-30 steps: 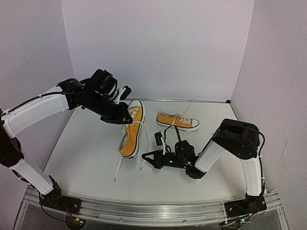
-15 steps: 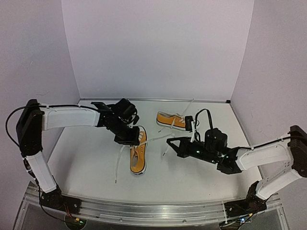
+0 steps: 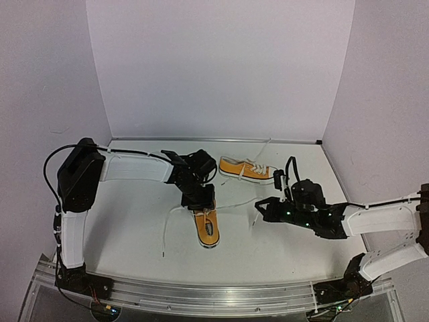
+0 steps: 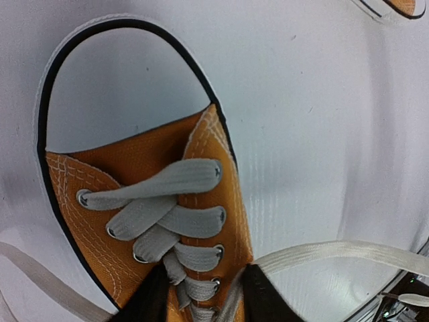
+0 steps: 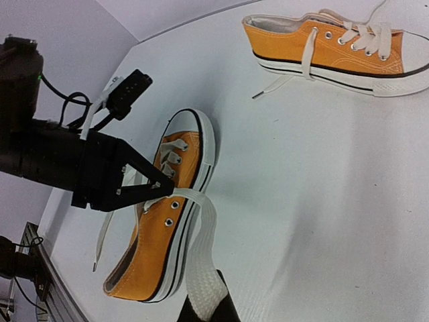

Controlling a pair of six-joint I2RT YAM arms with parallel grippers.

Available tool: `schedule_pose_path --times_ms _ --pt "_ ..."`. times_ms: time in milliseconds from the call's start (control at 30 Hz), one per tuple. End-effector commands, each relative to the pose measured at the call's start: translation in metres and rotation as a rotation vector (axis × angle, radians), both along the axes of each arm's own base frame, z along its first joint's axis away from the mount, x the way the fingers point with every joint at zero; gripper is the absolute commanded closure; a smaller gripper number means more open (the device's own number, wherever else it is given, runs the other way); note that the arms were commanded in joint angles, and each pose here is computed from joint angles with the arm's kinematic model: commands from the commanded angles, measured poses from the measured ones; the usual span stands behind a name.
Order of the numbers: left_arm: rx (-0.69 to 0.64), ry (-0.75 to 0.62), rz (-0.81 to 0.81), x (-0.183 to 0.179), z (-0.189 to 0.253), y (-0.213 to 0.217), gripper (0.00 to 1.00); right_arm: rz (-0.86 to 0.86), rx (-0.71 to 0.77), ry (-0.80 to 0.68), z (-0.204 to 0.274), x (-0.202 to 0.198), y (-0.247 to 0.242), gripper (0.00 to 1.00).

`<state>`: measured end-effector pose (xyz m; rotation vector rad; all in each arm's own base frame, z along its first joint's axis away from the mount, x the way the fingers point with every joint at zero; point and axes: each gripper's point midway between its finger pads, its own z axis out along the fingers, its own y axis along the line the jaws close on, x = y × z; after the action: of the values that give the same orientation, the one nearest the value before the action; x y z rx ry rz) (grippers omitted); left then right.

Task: Tie the shoes

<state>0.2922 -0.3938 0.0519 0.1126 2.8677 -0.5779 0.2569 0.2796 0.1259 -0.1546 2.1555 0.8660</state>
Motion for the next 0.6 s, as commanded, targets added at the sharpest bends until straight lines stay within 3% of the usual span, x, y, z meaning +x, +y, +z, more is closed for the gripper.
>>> schedule_pose_path --times_ms 0,33,133,300,400,567 --pt "-0.021 -0.151 -0.045 0.014 0.047 0.001 0.42 0.026 0.037 0.005 0.01 -0.004 -0.001 1.0" --pt "-0.009 -0.162 -0.057 0.01 0.052 0.01 0.32 0.035 0.033 0.006 0.009 -0.004 0.0 1.0" --pt "-0.006 -0.187 -0.082 -0.013 0.064 0.045 0.19 0.064 0.01 0.03 -0.002 -0.007 0.004 1.0" --pt "-0.032 -0.199 -0.028 -0.039 0.065 0.104 0.12 0.119 -0.011 0.075 -0.019 -0.008 0.017 1.0" --pt "-0.006 -0.151 -0.004 -0.051 0.04 0.134 0.12 0.147 0.003 0.092 -0.02 -0.009 0.025 1.0" --pt "0.117 -0.086 -0.011 -0.062 0.002 0.158 0.32 0.162 0.011 0.106 -0.02 -0.01 0.029 0.96"
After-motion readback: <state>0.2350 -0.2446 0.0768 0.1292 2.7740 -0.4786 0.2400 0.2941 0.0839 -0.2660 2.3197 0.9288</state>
